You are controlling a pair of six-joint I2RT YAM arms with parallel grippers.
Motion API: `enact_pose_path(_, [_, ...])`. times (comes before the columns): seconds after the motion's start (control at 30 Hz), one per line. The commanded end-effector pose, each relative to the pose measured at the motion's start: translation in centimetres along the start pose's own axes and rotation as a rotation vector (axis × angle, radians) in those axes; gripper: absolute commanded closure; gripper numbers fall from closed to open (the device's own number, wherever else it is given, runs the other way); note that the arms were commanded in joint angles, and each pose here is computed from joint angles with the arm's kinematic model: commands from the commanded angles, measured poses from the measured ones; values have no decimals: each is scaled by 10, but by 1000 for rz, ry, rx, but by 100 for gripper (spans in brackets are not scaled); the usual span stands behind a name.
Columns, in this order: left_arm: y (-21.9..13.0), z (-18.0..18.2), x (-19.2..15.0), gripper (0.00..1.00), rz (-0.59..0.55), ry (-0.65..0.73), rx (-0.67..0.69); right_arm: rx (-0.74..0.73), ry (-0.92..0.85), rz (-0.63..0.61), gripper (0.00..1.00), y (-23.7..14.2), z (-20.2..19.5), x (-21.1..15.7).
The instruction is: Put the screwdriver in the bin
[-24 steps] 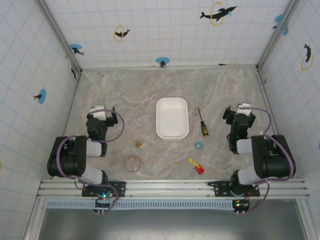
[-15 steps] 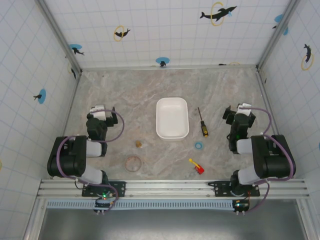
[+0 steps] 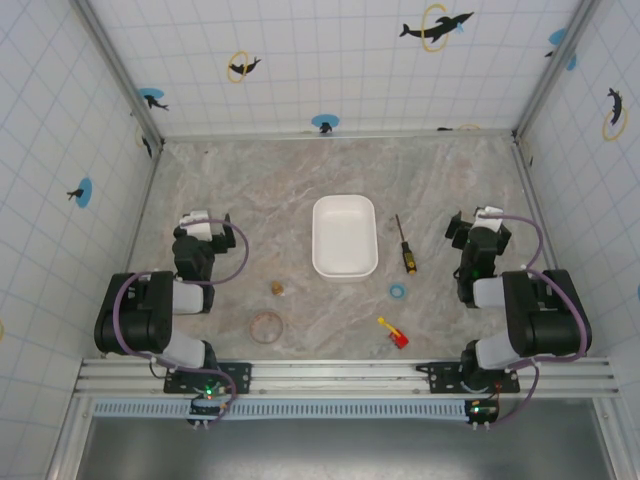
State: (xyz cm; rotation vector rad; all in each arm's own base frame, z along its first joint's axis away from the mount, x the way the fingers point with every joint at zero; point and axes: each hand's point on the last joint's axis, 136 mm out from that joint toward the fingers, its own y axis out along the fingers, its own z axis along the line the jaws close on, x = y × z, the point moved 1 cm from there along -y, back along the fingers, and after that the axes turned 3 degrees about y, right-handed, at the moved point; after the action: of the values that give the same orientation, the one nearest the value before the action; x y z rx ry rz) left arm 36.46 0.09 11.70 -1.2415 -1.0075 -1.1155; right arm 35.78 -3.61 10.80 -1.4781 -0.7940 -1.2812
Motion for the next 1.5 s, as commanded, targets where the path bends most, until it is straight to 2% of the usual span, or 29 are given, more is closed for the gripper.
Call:
enact_pose_path(0.0, [4,-1,8,3,-22,24,0,-4,14,-45,1,4,3,17])
enact_pose_path(0.23, [7,-1,12,3,-9,29,-4,-5,14,-45,1,4,3,17])
enact_pose_path(0.37, [8,1,41,3,34,33,26,-19,18,-44,1,4,1,18])
enact_pose_path(0.5, [-10,-8,82,2,-18,-6,-12,-28,17,-41,1,1,0,26])
enact_pose_path(0.63, [-28,-19,101,2,10,-92,-87,-19,1,18,1,-4,6,39])
enact_pose_path(0.73, [-45,-36,106,3,27,-164,-196,27,-15,87,0,-15,17,50])
enact_pose_path(0.83, [-63,-52,108,2,47,-265,-291,143,9,207,1,-33,38,55])
enact_pose_path(1.0, [-82,-69,106,2,93,-358,-381,317,109,503,2,-70,75,43])
enact_pose_path(1.2, [-79,-82,96,2,180,-390,-449,366,59,696,3,-101,98,10])
enact_pose_path(1.47, [-77,-101,85,2,288,-429,-536,349,-40,867,6,-109,105,-36])
